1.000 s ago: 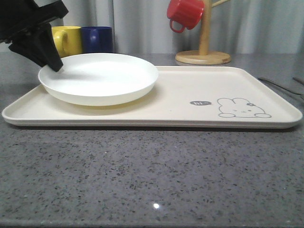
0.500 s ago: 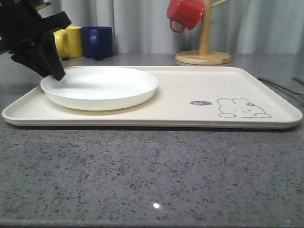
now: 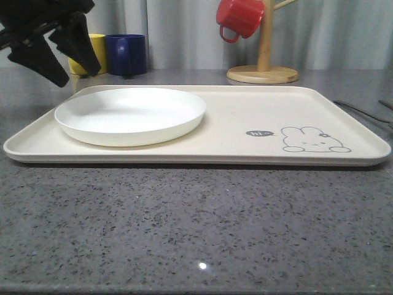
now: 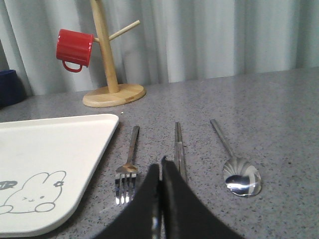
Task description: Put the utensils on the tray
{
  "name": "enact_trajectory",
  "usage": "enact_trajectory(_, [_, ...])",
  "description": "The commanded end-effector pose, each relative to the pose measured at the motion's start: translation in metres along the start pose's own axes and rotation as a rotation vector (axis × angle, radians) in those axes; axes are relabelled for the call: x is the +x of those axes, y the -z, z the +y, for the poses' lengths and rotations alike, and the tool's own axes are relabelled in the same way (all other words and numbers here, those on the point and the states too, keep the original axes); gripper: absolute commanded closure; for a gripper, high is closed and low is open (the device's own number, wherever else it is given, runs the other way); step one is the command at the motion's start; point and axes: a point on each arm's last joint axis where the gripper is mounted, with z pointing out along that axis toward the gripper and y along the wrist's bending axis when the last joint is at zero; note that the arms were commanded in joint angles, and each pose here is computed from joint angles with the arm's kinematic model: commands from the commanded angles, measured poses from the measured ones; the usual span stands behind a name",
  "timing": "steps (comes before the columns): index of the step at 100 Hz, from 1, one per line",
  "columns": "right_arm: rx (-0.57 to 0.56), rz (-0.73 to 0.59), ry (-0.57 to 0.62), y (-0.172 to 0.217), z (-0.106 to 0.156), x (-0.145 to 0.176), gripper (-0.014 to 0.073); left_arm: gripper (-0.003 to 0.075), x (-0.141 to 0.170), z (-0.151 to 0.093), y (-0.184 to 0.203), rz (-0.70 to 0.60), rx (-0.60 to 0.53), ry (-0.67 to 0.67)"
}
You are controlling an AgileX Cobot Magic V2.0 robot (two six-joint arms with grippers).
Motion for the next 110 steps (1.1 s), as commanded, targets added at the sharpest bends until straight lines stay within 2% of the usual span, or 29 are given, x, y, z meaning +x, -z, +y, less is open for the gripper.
enact_trajectory(1, [-0.009,-0.117,0.013,0.003,0.002,-0.014,0.0663,0.0307,-0.015,-0.022,0.048,-0.200,0.008,-0.036])
enact_trajectory(20, [-0.009,-0.117,0.013,0.003,0.002,-0.014,0.0663,0.0308,-0.012,-0.032,0.093,-0.323,-0.076,-0.116])
enact_trajectory(42, [-0.009,-0.117,0.013,0.003,0.002,-0.014,0.0663,0.0308,0.016,-0.031,0.140,-0.506,-0.178,-0.125])
enact_trajectory(70, [-0.009,-0.117,0.013,0.003,0.002,-0.014,0.0663,0.0307,0.087,-0.034,0.171,-0.737,-0.294,-0.134])
enact_trajectory(110, [-0.009,-0.117,0.013,0.003,0.002,-0.014,0.0663,0.0308,0.198,-0.033,0.165,-0.964,-0.366,-0.132])
